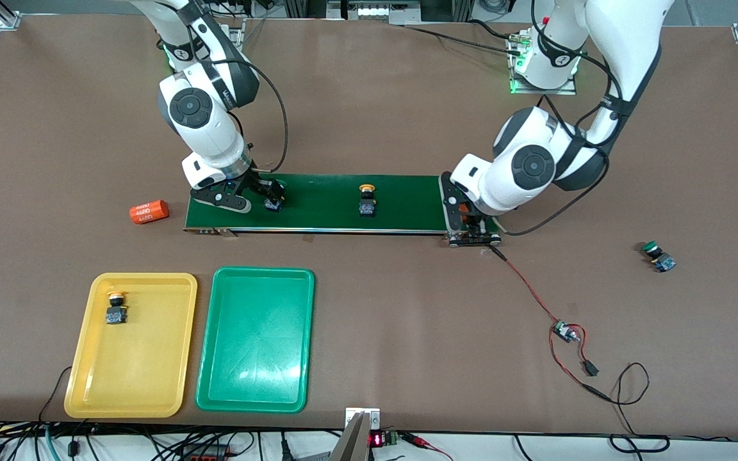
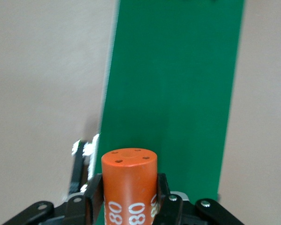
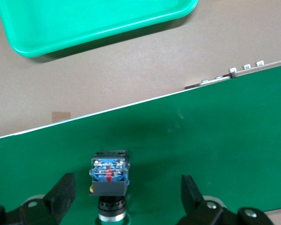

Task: Sort buttons by color to trays
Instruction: 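Grasp the belt button with the right gripper while the left gripper carries the cylinder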

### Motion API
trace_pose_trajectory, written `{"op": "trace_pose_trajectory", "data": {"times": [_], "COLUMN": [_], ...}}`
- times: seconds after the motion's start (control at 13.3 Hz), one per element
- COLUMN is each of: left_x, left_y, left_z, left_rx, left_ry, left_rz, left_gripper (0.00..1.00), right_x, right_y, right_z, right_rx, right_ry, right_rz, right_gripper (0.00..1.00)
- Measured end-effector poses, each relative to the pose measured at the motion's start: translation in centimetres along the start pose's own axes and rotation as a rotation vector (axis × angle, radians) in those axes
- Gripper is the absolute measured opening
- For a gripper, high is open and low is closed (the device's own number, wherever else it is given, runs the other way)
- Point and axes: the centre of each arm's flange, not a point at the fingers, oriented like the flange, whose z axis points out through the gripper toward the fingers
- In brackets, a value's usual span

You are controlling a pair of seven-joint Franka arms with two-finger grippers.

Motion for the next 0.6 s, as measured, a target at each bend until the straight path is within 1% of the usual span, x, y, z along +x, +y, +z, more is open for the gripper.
{"op": "trace_pose_trajectory", "data": {"times": [0.15,0.3,0.38,0.45,0.53,0.6], "left_x": [1.3,1.8,1.7,1.5,1.3,1.0], "left_y": [1.9,2.9,2.9,2.9,2.9,2.9], "left_z": [1.0,1.5,1.6,1.7,1.9,2.1], "left_rx": [-0.023,-0.034,-0.035,-0.036,-0.037,-0.039], "left_ry": [-0.007,-0.012,-0.013,-0.013,-0.014,-0.015], "left_rz": [0.042,0.060,0.060,0.059,0.057,0.052], "left_gripper": [0.49,0.49,0.49,0.49,0.49,0.49], "right_x": [-0.1,-0.1,-0.1,-0.2,-0.2,-0.3], "right_y": [-0.1,-0.2,-0.2,-0.2,-0.1,0.0], "right_z": [0.6,1.3,1.8,2.2,2.6,3.0], "right_rx": [0.004,0.010,0.012,0.011,0.005,-0.003], "right_ry": [-0.005,-0.011,-0.016,-0.021,-0.022,-0.022], "right_rz": [-0.002,-0.004,-0.004,-0.007,-0.016,-0.027], "right_gripper": [1.00,1.00,0.95,0.95,0.88,0.77]}}
